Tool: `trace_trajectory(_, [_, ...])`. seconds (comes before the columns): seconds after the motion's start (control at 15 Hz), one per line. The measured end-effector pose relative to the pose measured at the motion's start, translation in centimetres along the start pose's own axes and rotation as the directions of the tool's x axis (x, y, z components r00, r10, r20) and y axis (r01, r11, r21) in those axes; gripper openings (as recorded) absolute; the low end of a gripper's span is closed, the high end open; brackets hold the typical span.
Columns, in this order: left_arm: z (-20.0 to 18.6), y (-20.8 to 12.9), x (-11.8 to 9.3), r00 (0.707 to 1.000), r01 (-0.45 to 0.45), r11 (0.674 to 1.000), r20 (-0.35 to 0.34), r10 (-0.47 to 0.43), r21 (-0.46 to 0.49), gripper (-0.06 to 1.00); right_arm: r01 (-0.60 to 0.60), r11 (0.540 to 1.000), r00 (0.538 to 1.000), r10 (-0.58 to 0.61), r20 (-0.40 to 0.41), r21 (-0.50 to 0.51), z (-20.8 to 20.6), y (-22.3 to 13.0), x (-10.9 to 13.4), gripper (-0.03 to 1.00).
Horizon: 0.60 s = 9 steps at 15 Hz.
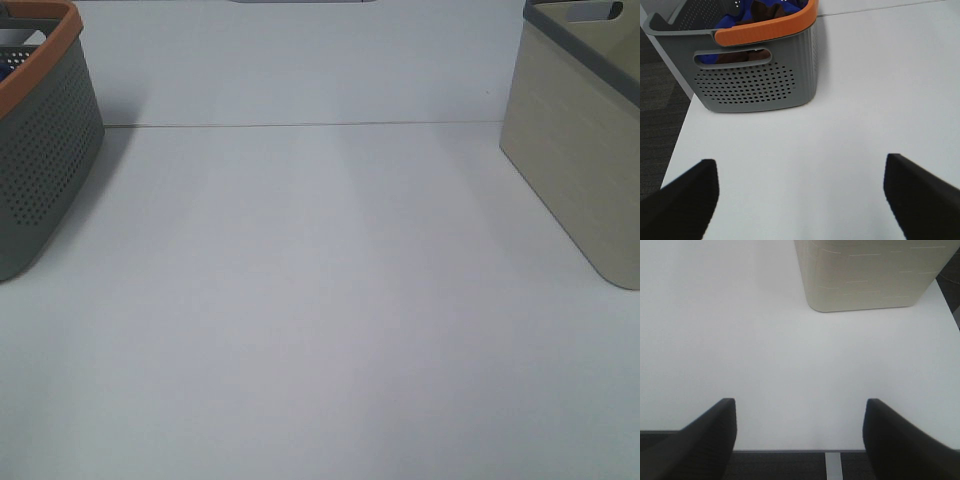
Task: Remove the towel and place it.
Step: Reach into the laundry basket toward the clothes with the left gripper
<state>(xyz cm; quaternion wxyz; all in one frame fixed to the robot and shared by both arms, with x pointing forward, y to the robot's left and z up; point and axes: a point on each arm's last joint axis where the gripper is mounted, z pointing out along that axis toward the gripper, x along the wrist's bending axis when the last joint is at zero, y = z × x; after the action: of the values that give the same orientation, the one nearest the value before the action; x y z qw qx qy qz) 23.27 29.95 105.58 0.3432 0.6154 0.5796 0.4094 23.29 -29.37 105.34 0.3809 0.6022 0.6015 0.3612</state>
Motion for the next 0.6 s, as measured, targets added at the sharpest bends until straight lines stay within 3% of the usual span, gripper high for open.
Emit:
trace_trajectory(0.2, [0.00,0.00,0.00,1.000,0.000,1.000,0.000,0.000,0.000,0.98,0.000,1.000,1.000,0.000,0.000,0.000,0.00,0.00,0.00,0.62])
trace_trajectory(0.6, [0.00,0.00,0.00,1.000,0.000,1.000,0.000,0.000,0.000,0.99,0.000,1.000,1.000,0.000,0.000,0.000,0.00,0.00,0.00,0.62])
